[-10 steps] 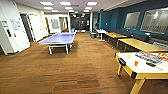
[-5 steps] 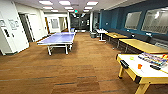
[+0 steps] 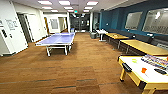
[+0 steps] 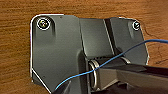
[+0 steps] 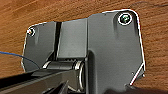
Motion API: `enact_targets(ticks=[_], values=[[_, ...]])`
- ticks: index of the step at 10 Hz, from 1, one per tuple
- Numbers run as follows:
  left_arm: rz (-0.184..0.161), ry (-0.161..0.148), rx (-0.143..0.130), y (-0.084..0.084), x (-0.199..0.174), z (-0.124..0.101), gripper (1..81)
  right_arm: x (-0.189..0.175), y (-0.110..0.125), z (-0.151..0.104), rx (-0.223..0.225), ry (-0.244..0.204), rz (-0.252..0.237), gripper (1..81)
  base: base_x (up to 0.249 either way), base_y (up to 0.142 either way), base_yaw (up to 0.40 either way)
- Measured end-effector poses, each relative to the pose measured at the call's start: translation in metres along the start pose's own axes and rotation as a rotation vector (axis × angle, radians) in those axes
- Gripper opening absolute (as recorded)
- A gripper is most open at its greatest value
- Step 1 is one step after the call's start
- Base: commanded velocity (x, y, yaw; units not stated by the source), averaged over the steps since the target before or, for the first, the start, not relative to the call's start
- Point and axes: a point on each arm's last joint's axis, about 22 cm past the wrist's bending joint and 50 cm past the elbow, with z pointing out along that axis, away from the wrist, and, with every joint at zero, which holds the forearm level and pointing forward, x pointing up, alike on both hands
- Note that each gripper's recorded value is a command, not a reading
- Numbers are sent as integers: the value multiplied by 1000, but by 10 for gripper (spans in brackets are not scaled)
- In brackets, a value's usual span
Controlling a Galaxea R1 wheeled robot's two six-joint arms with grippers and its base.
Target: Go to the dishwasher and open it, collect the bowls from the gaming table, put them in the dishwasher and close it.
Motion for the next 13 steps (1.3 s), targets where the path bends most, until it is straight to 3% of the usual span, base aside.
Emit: enact_targets(ticks=[5, 8, 10, 13], values=[[1, 3, 0, 0, 3, 0, 811, 0, -3, 1, 4, 0, 0, 811, 164, 0, 0], [5, 17, -6, 5, 14, 1, 811, 9, 1, 0, -1, 11, -3, 811, 0, 0, 0], [-1, -7, -7, 5, -4, 1, 811, -7, 1, -1, -1, -9, 1, 811, 0, 0, 0], [2, 5, -7, 5, 4, 1, 811, -1, 1, 0, -2, 1, -1, 811, 0, 0, 0]])
